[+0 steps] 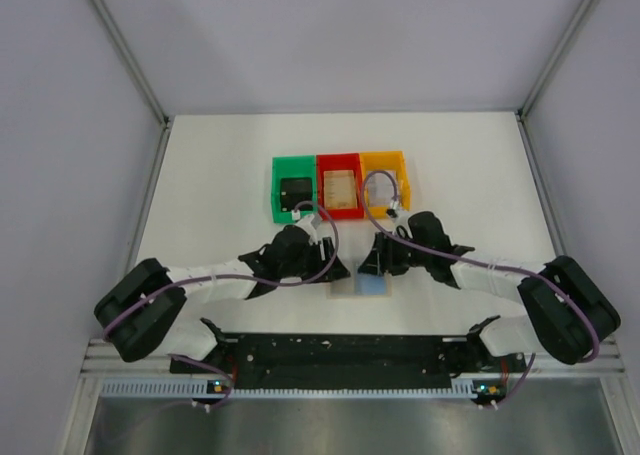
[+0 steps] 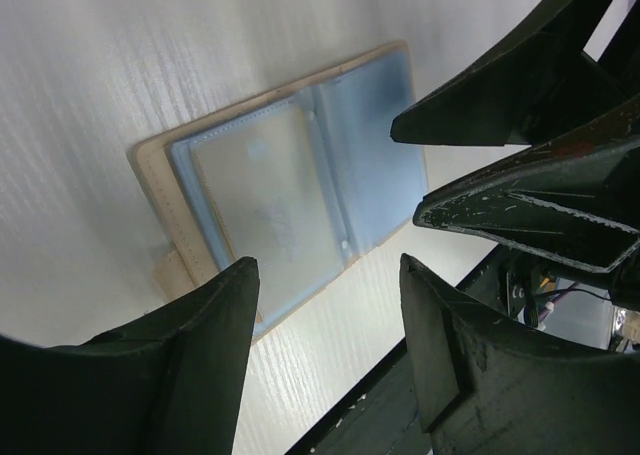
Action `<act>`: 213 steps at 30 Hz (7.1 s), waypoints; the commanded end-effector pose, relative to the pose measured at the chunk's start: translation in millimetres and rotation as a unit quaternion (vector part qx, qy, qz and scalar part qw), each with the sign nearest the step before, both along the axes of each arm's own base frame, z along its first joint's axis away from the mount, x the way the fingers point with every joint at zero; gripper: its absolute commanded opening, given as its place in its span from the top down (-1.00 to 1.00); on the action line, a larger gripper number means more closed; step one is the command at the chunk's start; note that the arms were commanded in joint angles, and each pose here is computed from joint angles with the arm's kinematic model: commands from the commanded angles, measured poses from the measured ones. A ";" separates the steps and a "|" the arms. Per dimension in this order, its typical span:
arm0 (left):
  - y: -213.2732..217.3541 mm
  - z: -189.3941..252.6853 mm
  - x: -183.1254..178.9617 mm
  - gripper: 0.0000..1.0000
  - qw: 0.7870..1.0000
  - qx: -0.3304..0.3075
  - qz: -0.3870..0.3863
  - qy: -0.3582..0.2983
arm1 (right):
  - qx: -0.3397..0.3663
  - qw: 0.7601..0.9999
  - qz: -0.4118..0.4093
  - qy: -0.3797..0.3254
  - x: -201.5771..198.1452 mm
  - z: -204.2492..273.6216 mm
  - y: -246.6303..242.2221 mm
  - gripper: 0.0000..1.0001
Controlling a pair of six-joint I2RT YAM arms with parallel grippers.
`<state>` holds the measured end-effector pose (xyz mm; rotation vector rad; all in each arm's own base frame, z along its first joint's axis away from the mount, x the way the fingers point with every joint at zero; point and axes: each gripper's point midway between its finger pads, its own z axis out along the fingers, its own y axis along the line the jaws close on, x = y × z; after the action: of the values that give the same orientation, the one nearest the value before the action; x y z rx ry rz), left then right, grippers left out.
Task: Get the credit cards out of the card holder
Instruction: Remove the credit card from the card holder.
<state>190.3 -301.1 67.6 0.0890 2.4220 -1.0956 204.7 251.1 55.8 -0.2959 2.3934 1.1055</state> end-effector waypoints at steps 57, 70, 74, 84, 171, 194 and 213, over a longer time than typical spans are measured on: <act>-48.8 38.7 7.8 -0.08 0.994 -0.109 0.021 0.009 | -0.002 1.000 -0.021 -0.014 5.4 -3.2 -2.6 -0.09; -69.4 38.4 6.4 -0.07 0.993 -0.115 -0.001 0.018 | -0.038 0.994 -0.068 -0.073 14.2 13.8 -26.8 -0.08; -54.1 26.7 12.1 -0.08 0.997 -0.073 0.032 0.014 | -0.049 0.995 -0.065 -0.064 11.4 7.5 -29.3 -0.08; -26.2 -9.2 16.1 -0.27 0.998 0.034 0.052 0.009 | -0.069 0.995 -0.054 -0.042 9.0 -9.4 -29.7 -0.08; 0.5 -16.9 -42.3 0.05 0.995 0.075 -0.029 0.061 | -0.250 0.956 0.054 -0.140 -20.6 12.2 -3.1 -0.17; 8.7 -32.9 -43.6 1.00 0.995 0.070 -0.002 0.071 | -0.349 0.923 0.060 -0.148 -21.0 -20.8 15.9 -0.52; 38.6 -39.2 -38.4 1.00 0.992 0.108 0.029 0.062 | -0.400 0.894 -0.010 -0.204 7.4 33.2 -27.5 -0.19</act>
<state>152.1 -276.3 31.8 0.0120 2.6288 -0.8946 196.3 241.4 64.4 -0.7329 2.3668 0.0546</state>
